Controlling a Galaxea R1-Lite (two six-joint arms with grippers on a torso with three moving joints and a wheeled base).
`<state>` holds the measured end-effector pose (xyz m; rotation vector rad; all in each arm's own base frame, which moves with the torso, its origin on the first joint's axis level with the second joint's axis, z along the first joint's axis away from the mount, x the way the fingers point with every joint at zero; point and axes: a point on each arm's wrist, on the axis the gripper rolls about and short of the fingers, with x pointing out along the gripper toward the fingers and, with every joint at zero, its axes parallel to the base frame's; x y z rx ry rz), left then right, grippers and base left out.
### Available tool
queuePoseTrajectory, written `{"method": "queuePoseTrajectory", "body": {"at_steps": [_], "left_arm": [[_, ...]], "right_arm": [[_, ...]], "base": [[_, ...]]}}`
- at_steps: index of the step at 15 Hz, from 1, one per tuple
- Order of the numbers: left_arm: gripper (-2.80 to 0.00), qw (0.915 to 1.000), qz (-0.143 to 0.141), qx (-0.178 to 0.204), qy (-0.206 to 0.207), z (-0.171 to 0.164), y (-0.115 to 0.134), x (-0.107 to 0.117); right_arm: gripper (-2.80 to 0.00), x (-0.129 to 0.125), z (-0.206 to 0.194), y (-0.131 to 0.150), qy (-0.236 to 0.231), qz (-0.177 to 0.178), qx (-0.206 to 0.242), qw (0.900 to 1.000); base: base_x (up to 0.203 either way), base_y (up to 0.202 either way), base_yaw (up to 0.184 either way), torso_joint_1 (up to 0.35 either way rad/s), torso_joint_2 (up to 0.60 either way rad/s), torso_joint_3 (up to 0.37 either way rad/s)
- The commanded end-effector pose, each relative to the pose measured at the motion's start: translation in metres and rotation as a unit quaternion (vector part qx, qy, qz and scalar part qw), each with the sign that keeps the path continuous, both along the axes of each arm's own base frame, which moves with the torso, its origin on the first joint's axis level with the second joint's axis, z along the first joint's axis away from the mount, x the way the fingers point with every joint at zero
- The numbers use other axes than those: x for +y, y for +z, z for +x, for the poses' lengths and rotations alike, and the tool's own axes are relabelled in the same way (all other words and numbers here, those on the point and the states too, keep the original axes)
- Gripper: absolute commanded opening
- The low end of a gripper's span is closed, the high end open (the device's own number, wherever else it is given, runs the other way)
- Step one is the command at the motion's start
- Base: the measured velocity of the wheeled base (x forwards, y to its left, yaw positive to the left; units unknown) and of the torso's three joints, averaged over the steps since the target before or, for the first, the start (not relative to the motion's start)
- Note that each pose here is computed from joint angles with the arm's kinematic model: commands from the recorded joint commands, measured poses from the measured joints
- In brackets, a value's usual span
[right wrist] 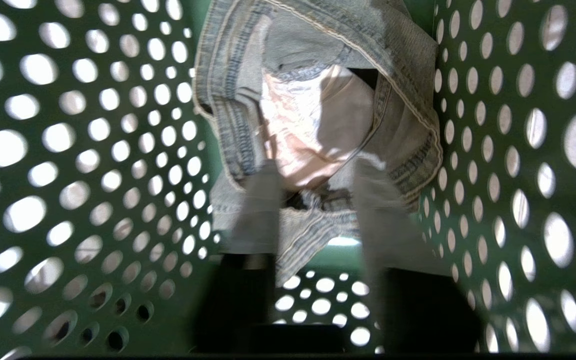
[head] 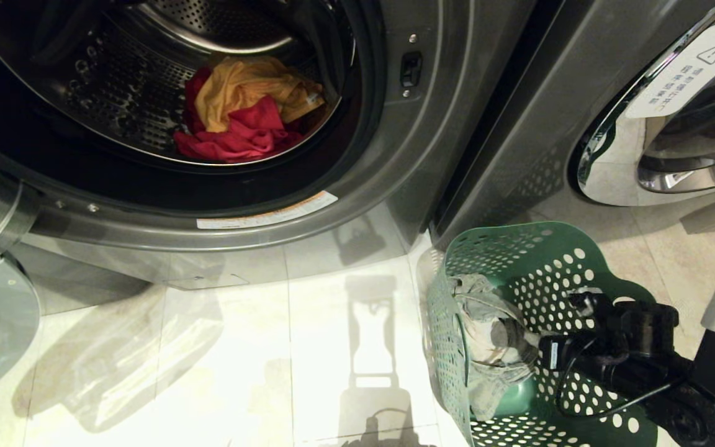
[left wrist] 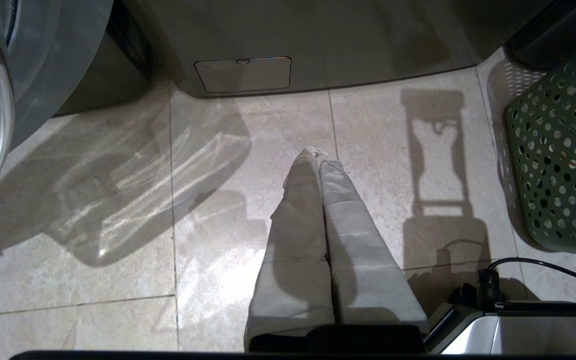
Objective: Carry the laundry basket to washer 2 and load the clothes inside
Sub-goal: Place the clothes into the washing machine
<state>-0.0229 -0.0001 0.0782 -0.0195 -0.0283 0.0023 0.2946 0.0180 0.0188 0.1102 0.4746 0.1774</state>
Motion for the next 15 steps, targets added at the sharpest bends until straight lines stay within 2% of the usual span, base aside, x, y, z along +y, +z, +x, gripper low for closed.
{"method": "queuePoseTrajectory", "body": {"at_steps": [1,7,15], "left_arm": [[-2.8,1.0,0.0,0.005,0.0,0.001,-0.003,0.0],[-2.8,1.0,0.0,0.005,0.0,0.001,-0.003,0.0],[-2.8,1.0,0.0,0.005,0.0,0.001,-0.003,0.0]], "right_arm": [[0.0,0.0,0.016,-0.02,0.002,-0.002,0.012,1.0],[0.0,-0.013,0.058,-0.048,0.019,-0.046,0.01,0.999],[0.0,-0.025,0.11,-0.071,0.048,-0.056,0.0,0.997]], "base": [[0.0,0.0,0.0,0.0,0.0,0.0],[0.0,0.0,0.0,0.0,0.0,0.0],[0.0,0.0,0.0,0.0,0.0,0.0]]}}
